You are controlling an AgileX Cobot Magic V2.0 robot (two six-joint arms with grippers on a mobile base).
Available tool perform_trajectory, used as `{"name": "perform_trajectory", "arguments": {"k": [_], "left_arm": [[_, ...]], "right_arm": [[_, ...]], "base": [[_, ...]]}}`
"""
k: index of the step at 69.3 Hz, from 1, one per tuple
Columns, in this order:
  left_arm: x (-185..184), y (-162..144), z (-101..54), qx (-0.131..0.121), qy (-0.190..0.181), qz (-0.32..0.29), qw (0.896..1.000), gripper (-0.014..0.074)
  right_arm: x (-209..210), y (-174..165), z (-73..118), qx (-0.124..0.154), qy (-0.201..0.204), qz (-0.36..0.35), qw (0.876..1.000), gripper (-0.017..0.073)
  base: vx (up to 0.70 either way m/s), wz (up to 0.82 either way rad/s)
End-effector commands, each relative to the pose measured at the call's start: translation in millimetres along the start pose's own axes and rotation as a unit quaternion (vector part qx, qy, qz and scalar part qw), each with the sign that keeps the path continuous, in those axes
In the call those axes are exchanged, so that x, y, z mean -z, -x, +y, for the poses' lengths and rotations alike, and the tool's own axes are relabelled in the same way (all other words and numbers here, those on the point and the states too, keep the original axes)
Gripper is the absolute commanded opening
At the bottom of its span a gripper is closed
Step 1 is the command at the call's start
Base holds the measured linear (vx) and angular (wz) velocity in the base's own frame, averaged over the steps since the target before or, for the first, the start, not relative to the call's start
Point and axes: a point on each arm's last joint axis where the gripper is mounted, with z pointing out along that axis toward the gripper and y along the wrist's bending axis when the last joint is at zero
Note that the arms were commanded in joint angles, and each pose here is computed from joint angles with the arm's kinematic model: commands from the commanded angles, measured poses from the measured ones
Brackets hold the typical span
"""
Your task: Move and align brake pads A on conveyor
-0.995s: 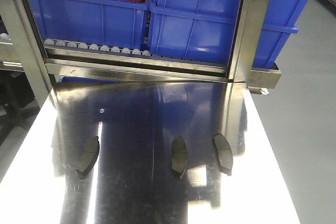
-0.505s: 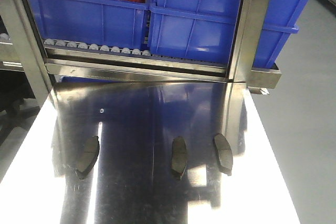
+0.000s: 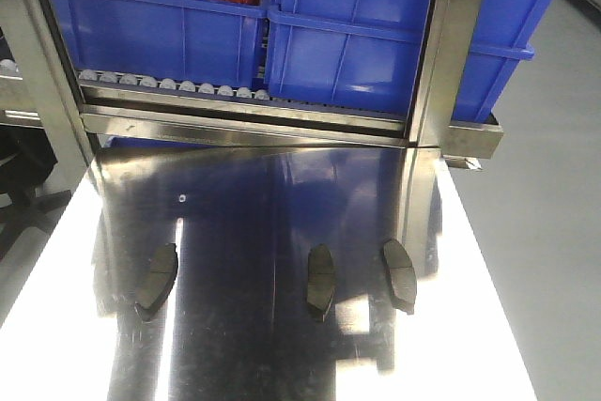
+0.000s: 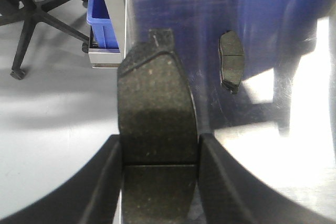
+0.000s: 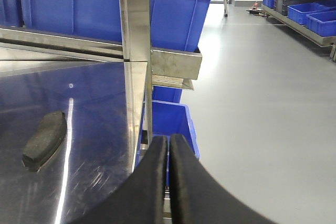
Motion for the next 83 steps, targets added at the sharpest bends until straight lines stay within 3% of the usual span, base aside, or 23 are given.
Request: {"name": "perform_trajectory", "arguments": {"k": [1, 8, 14, 18, 29, 46, 54, 66, 83], "left_arm": [[7, 11, -0.9, 0.004, -0.005, -0.048, 0.999, -0.0006], [7, 11, -0.9, 0.004, -0.005, -0.048, 0.999, -0.0006], [7, 11, -0.9, 0.004, -0.005, -0.048, 0.999, -0.0006], [7, 11, -0.9, 0.004, -0.005, -0.048, 0.999, -0.0006], [7, 11, -0.8, 0.004, -0.005, -0.047, 0.999, -0.0006], [7, 11, -0.8, 0.004, -0.005, -0.047, 0.999, -0.0006], [7, 11, -0.8, 0.004, -0.005, -0.047, 0.999, -0.0006], [7, 11, -0.8, 0.004, -0.005, -0.047, 0.999, -0.0006], [7, 11, -0.8, 0.004, -0.005, -0.047, 0.999, -0.0006]], "right_arm": [[1, 5, 1.0, 0.008, 0.004, -0.038, 0.999, -0.0008], [1, 5, 1.0, 0.009, 0.004, -0.038, 0.999, -0.0008], [1, 4, -0.6, 0.088, -0.007, -0.033, 0.996, -0.0008], [1, 4, -1.4, 0.113, -0.012, -0.029, 0.993, -0.0008], [4, 18, -0.9, 0.117, -0.011, -0.062, 0.991, -0.0008], [33, 88, -4.8, 0.086, -0.025, -0.163, 0.983, -0.0008], [45, 121, -7.2, 0.030, -0.022, -0.181, 0.983, -0.0008], [49, 160, -10.9, -0.029, -0.024, -0.162, 0.986, -0.0008], [27, 201, -12.2, -0.037, -0.029, -0.118, 0.992, -0.0008]], "base": [[0.00, 0.00], [0.00, 0.00], [0.00, 0.00], [0.00, 0.00], [0.00, 0.00], [0.00, 0.00], [0.00, 0.00], [0.00, 0.00], [0.00, 0.00]]}}
